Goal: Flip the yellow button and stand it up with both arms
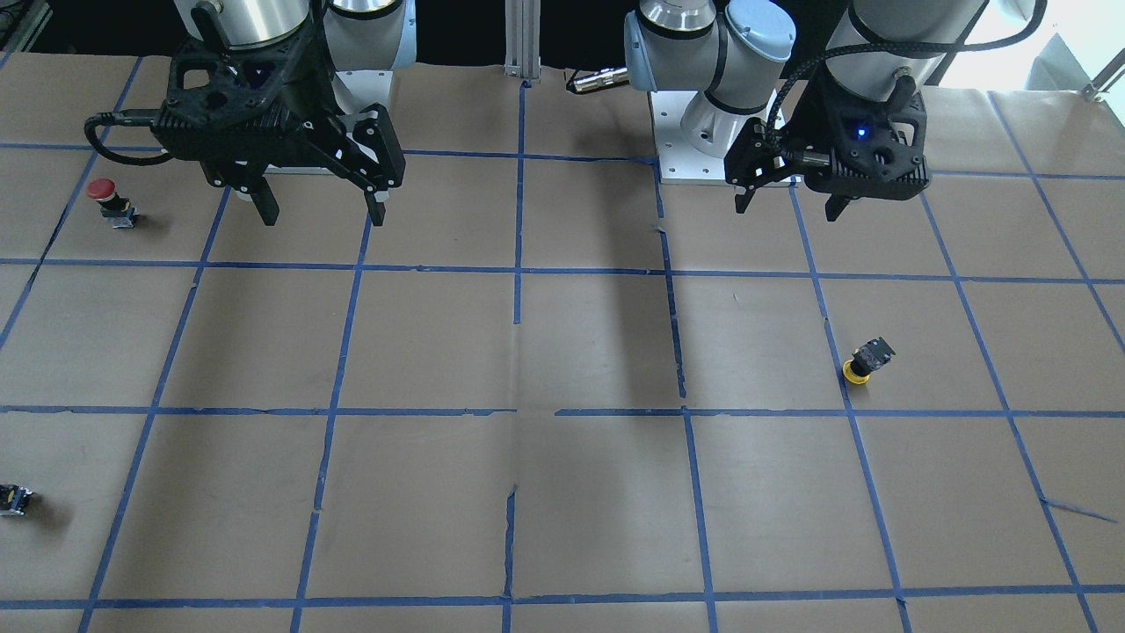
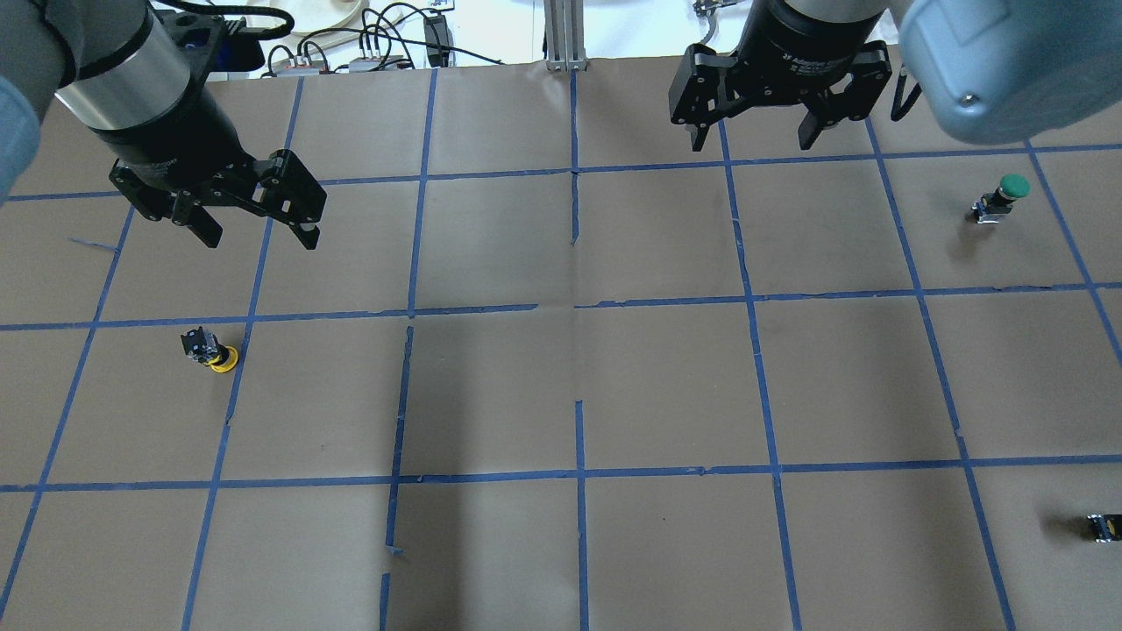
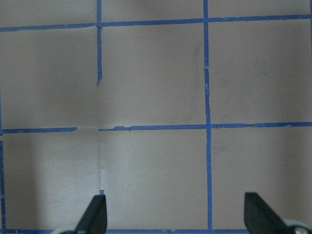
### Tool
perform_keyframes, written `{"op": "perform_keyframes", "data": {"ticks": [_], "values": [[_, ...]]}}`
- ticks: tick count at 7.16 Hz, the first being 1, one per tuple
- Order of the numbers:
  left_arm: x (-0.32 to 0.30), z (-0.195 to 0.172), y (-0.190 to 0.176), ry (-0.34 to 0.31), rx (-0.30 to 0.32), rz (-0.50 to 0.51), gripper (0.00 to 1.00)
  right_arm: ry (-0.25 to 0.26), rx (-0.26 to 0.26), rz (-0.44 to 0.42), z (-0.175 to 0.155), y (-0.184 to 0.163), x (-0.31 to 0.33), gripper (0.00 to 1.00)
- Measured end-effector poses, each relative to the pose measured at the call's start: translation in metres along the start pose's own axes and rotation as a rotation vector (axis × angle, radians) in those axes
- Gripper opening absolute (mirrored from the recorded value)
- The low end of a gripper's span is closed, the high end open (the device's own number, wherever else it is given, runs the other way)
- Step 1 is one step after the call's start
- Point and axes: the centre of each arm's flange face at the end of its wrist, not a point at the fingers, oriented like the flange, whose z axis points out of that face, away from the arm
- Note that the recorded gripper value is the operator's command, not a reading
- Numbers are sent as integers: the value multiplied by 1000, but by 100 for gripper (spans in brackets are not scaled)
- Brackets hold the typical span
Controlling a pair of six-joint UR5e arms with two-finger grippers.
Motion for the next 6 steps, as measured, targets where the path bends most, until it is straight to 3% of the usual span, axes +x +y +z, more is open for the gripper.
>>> {"op": "perform_keyframes", "data": {"ticks": [6], "values": [[-12,9,-8,-1,-16,-10,100,-16,-7,-15,3,0,-2,100]]}}
